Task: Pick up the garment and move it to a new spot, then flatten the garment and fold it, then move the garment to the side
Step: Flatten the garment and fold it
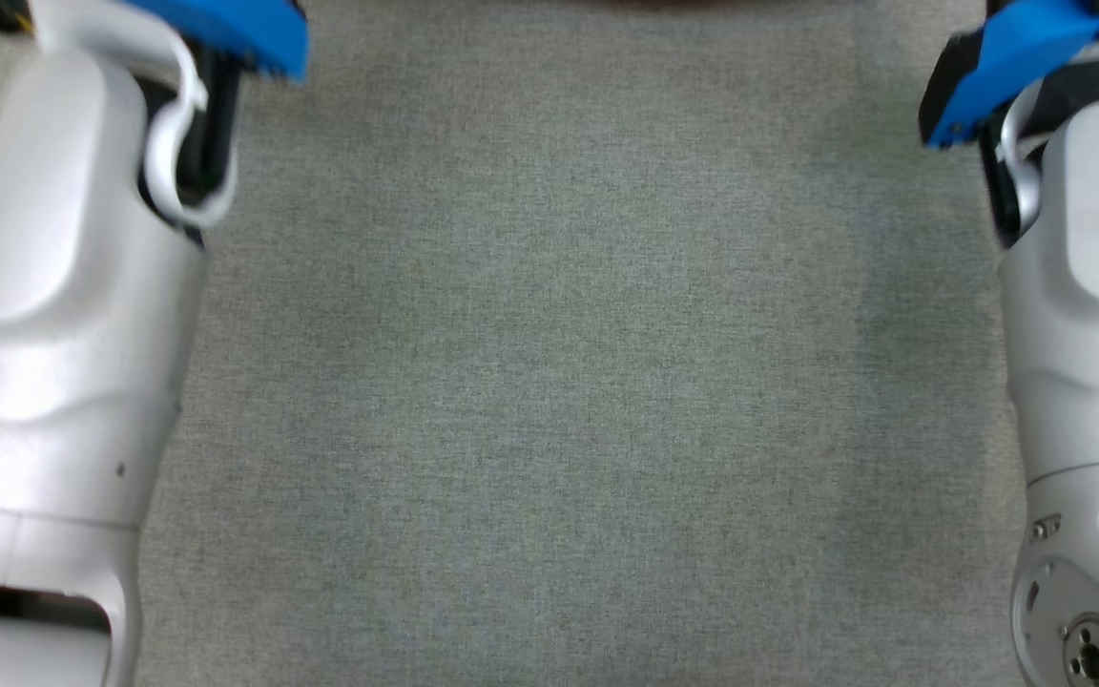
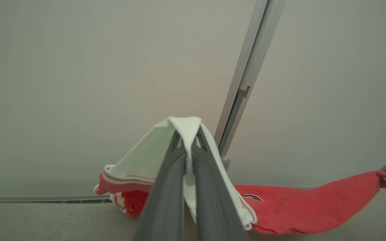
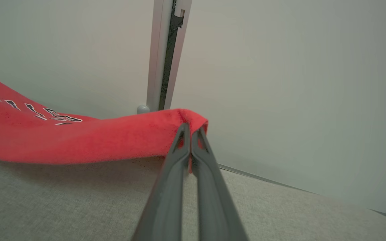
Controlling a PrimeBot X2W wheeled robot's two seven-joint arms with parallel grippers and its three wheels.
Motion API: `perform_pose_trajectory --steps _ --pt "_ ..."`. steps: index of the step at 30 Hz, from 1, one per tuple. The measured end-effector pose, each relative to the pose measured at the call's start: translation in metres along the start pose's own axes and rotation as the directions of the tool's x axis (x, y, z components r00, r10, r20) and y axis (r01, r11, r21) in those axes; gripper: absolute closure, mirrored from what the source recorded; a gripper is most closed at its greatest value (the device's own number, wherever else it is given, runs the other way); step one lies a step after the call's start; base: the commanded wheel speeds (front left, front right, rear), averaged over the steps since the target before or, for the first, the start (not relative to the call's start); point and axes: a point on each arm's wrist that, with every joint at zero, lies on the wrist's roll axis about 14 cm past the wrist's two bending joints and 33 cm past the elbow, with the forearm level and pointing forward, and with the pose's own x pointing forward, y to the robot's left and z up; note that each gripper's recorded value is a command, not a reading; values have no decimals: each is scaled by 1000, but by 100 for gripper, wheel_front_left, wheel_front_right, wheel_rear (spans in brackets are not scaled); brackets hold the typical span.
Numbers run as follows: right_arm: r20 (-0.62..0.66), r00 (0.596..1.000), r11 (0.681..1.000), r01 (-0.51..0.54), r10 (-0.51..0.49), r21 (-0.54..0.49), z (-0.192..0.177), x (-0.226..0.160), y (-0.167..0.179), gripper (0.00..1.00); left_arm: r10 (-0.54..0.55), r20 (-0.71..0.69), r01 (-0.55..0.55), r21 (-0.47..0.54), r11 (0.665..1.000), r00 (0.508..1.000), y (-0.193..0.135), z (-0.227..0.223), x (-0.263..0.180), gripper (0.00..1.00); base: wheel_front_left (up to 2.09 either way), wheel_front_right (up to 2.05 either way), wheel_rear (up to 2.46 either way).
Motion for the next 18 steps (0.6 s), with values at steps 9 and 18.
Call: perform_pose_trajectory --steps 9,18 --pt "-17 1000 994 -13 15 107 -34 -20 12 100 36 -69 -50 -214 976 997 3 -69 -51 100 0 0 0" --pt "40 999 976 15 -24 218 -33 -78 10 100 56 -83 -77 -280 957 995 -6 -77 -117 100 0 0 0"
